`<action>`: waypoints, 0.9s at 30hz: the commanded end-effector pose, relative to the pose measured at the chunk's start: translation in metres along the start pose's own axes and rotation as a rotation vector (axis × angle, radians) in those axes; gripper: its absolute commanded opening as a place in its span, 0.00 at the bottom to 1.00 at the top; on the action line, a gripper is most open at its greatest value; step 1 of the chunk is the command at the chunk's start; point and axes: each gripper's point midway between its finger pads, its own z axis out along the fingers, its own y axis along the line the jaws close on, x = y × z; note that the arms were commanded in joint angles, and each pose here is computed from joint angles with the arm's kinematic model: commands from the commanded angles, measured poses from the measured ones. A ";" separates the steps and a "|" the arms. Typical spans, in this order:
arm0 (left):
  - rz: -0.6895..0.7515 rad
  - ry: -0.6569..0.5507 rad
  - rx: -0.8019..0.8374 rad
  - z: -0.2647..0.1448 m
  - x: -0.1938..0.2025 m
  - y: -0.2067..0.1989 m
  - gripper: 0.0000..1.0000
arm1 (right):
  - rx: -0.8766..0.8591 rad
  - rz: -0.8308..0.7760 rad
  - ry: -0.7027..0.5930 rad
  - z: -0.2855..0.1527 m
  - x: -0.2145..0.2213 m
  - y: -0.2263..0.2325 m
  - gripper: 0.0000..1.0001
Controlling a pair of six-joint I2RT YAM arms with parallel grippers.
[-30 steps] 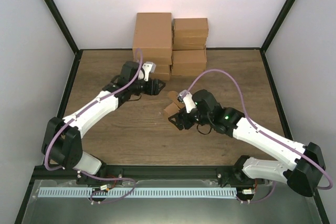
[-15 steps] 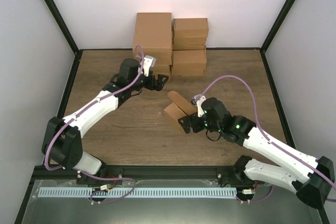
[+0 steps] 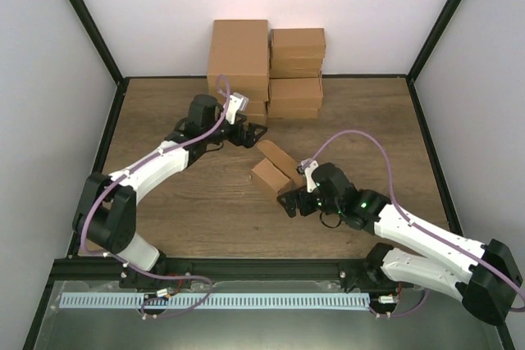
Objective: Fold the paper box
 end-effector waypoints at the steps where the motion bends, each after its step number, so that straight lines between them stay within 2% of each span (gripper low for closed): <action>1: 0.061 -0.013 0.079 0.008 0.004 -0.007 1.00 | -0.040 0.028 -0.080 -0.003 -0.013 0.006 1.00; 8: 0.072 0.019 0.134 0.016 0.014 -0.008 1.00 | -0.047 0.034 -0.137 -0.007 -0.009 0.001 1.00; 15: 0.065 0.075 0.211 0.028 0.025 -0.012 0.98 | -0.025 0.037 -0.139 -0.003 -0.009 -0.004 1.00; 21: 0.046 0.142 0.294 0.033 0.041 -0.020 0.81 | -0.015 0.037 -0.116 0.004 -0.008 -0.004 1.00; 27: 0.007 0.175 0.280 0.026 0.056 -0.022 0.65 | 0.002 0.039 -0.092 0.011 -0.007 -0.006 1.00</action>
